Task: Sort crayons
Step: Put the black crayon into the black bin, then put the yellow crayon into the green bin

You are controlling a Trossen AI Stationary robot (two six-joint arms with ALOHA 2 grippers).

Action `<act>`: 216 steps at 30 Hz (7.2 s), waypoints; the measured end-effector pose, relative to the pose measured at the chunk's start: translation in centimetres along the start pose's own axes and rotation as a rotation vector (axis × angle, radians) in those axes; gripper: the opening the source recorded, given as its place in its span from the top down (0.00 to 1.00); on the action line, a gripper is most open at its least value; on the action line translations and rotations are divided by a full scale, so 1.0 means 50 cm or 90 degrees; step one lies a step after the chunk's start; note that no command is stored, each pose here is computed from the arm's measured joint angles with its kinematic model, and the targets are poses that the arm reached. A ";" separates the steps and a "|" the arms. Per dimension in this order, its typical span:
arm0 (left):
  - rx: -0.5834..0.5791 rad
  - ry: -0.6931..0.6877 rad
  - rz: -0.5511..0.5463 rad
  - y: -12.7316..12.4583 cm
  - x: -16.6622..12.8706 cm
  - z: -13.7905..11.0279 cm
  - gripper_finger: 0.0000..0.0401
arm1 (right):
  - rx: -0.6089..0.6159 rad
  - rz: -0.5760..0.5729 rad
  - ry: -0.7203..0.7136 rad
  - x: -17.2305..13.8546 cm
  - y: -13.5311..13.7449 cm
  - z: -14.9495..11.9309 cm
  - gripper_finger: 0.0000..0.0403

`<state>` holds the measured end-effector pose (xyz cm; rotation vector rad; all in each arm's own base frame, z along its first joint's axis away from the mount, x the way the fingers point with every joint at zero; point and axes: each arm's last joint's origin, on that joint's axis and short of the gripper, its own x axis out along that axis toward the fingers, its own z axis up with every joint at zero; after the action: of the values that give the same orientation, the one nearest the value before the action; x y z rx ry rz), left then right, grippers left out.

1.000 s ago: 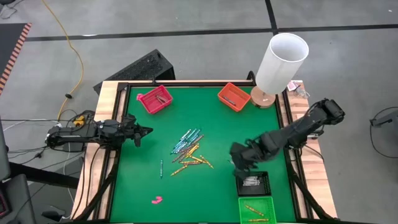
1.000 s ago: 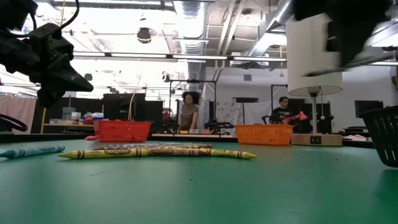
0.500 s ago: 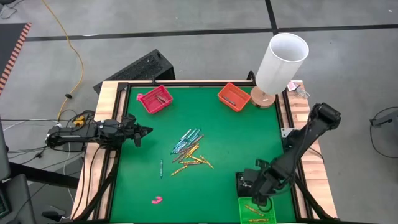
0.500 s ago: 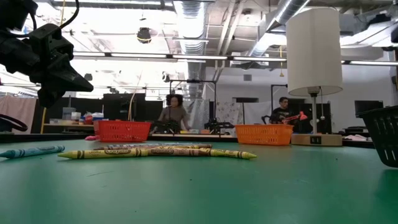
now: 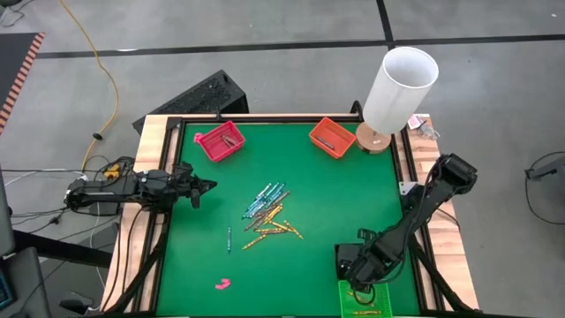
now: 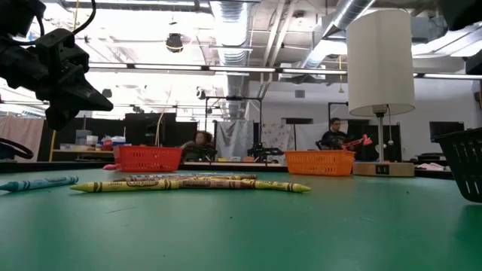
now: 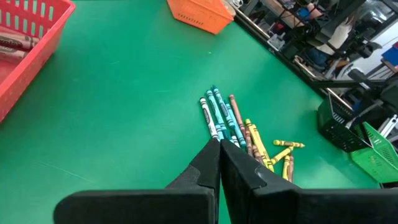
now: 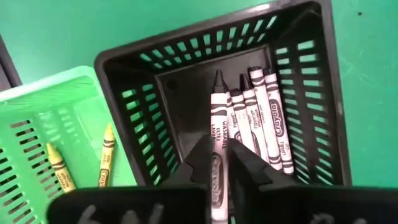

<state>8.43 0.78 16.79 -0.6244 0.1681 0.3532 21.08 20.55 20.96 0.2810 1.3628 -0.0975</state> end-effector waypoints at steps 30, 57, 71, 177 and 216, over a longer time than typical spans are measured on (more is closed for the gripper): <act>-0.003 0.000 0.000 0.000 0.000 0.000 1.00 | 0.159 0.002 -0.215 -0.055 -0.095 0.197 0.69; -0.003 0.000 0.000 0.000 0.000 0.000 1.00 | 0.131 -0.010 -0.256 0.102 -0.147 0.352 0.70; 0.002 0.000 0.000 0.000 0.000 0.000 1.00 | 0.141 -0.018 -0.244 0.155 -0.148 0.361 0.70; -0.016 0.001 -0.001 0.000 0.000 0.000 1.00 | 0.072 0.069 -0.261 -0.063 -0.104 0.268 0.75; -0.024 0.000 0.001 0.000 0.000 0.000 1.00 | 0.027 0.004 -0.351 0.155 -0.151 0.402 0.75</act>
<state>8.43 0.79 16.80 -0.6620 0.1613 0.3581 40.06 8.89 15.95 0.2697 0.8138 -0.1846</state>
